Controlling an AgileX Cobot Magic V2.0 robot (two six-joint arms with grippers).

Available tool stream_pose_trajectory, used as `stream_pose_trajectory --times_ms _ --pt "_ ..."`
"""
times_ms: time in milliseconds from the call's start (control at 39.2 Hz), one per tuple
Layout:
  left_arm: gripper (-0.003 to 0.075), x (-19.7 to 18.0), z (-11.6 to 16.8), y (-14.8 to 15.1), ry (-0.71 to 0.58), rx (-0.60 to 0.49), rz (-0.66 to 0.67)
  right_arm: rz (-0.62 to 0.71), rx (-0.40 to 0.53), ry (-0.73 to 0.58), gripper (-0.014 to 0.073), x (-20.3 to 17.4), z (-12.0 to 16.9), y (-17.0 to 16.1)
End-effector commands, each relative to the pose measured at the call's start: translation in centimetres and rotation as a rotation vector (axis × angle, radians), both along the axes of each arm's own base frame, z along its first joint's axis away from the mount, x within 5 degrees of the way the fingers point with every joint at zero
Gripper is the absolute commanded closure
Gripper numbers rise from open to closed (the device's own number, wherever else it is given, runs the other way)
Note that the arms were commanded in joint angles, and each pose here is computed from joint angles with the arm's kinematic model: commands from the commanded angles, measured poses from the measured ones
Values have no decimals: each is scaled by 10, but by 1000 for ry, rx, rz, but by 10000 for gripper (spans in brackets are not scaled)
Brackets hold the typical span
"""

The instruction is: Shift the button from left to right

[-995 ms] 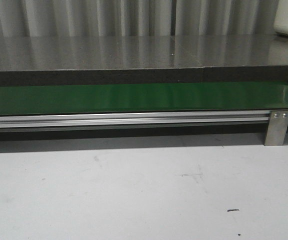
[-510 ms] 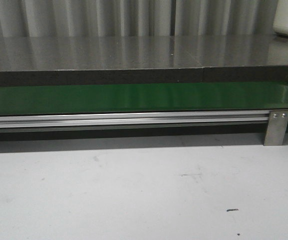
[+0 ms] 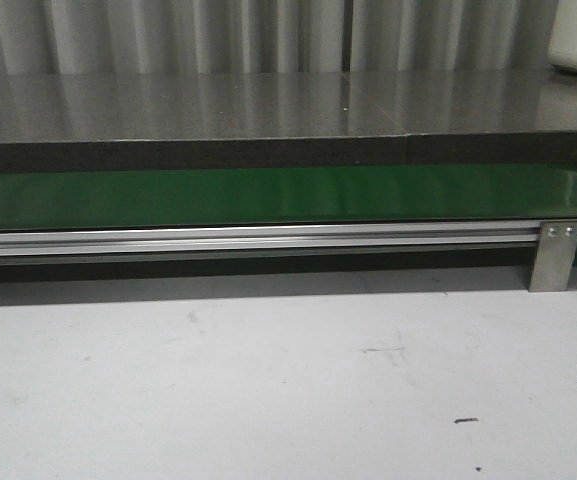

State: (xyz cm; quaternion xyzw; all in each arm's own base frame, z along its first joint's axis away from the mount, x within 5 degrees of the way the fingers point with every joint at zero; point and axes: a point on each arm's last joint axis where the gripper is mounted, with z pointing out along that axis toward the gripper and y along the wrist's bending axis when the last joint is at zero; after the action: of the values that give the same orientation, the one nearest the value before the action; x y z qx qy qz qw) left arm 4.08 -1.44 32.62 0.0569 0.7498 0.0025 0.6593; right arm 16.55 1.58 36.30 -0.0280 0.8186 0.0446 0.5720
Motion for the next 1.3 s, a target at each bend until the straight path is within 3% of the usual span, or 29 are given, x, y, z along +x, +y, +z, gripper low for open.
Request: stream_pose_trajectory --times_ms 0,153,357,1276 --pt "741 0 14 1 -87 -25 9 -5 -8 -135 663 -24 -2 -3" --pt "741 0 14 1 -87 -25 9 -5 -5 -178 663 -60 -25 -6" --pt "741 0 14 1 -87 -25 9 -4 0 -244 663 -89 -35 -8" --pt "741 0 14 1 -87 -25 9 -4 0 -251 663 -92 -34 -8"
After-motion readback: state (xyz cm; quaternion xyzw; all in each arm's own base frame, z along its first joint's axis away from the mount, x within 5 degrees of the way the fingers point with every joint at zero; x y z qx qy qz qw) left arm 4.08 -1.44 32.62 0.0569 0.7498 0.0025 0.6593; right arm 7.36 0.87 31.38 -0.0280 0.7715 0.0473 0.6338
